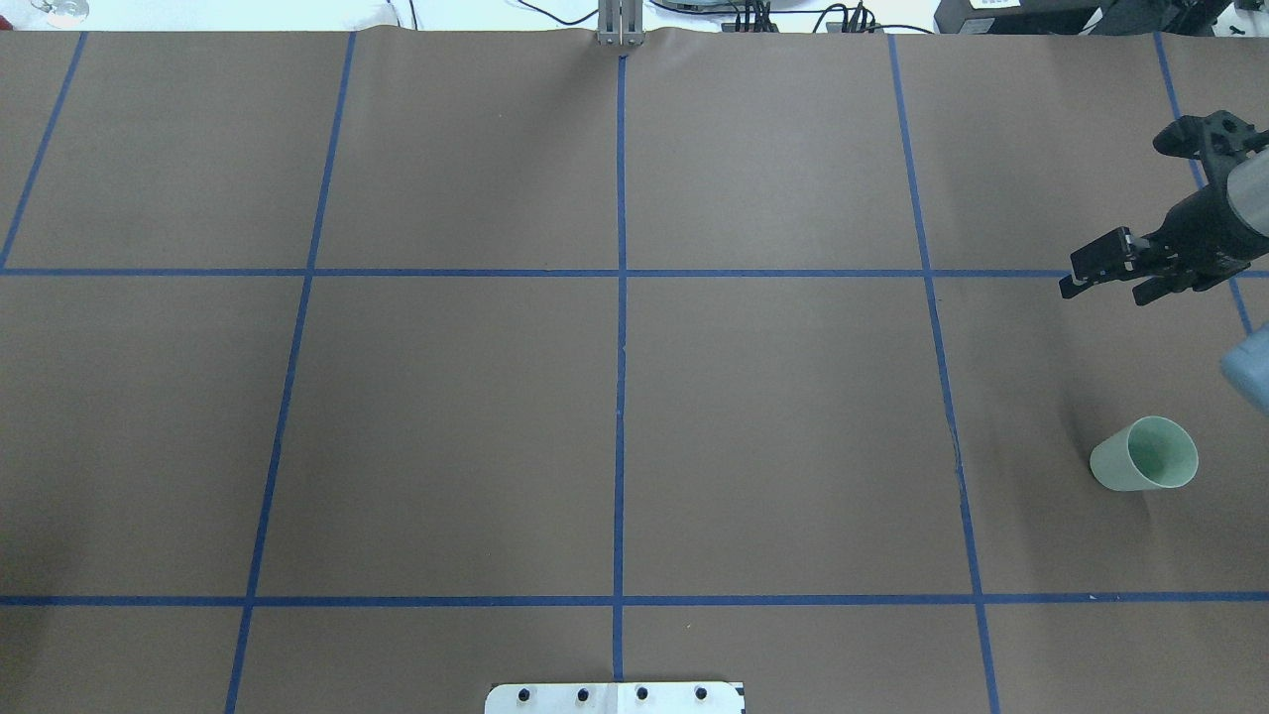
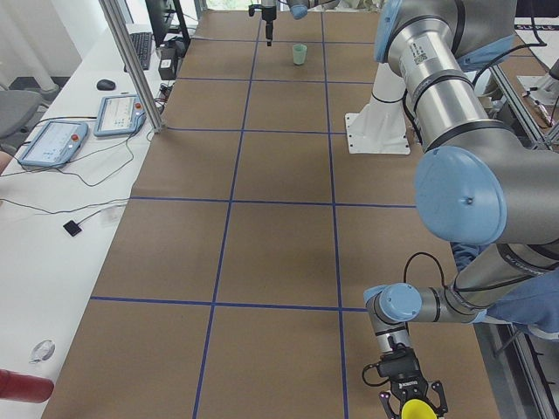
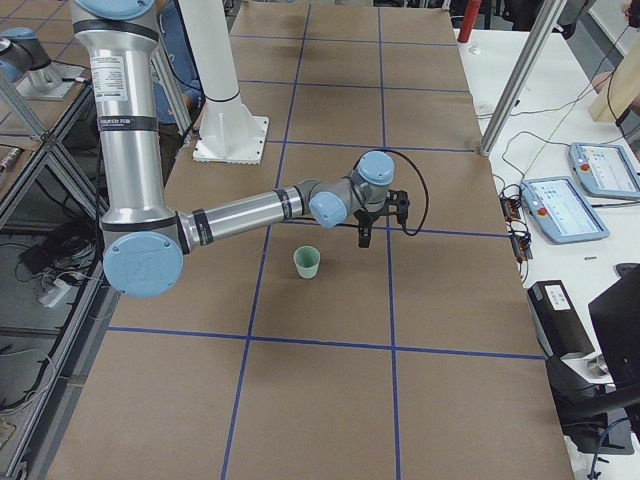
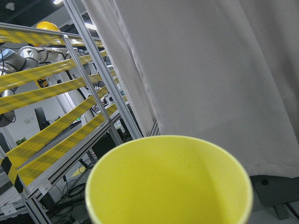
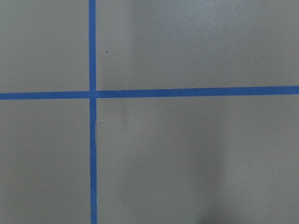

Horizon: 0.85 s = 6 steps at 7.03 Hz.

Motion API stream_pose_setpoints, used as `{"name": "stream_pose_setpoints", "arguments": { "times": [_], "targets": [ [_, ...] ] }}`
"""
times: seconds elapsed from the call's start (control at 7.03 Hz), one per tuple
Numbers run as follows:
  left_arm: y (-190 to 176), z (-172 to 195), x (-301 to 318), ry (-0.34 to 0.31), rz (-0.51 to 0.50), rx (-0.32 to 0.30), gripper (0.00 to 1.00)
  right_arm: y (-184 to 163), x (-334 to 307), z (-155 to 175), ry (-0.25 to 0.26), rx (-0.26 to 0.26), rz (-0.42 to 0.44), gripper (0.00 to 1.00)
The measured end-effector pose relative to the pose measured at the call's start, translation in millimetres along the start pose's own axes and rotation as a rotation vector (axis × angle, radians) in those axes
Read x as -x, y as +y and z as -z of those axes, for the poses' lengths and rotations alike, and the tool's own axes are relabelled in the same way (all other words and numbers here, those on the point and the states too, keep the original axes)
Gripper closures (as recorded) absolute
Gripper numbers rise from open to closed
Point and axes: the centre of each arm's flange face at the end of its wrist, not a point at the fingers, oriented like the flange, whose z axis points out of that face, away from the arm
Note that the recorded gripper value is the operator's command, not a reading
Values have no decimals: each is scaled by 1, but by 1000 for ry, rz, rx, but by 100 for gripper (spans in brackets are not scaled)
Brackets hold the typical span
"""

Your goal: Transfer and stack yellow cup on green cup

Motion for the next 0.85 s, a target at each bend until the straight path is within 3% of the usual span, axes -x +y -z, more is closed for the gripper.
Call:
{"name": "stream_pose_setpoints", "arguments": {
  "times": [0.14,0.85],
  "targets": [
    [7,12,-6,53,28,12,100,-2,0,0,1,-2,0,0],
    [12,72,-49,506,27,-11,100,-2,-1,-1,2,-1,-5,0]
  ]
}}
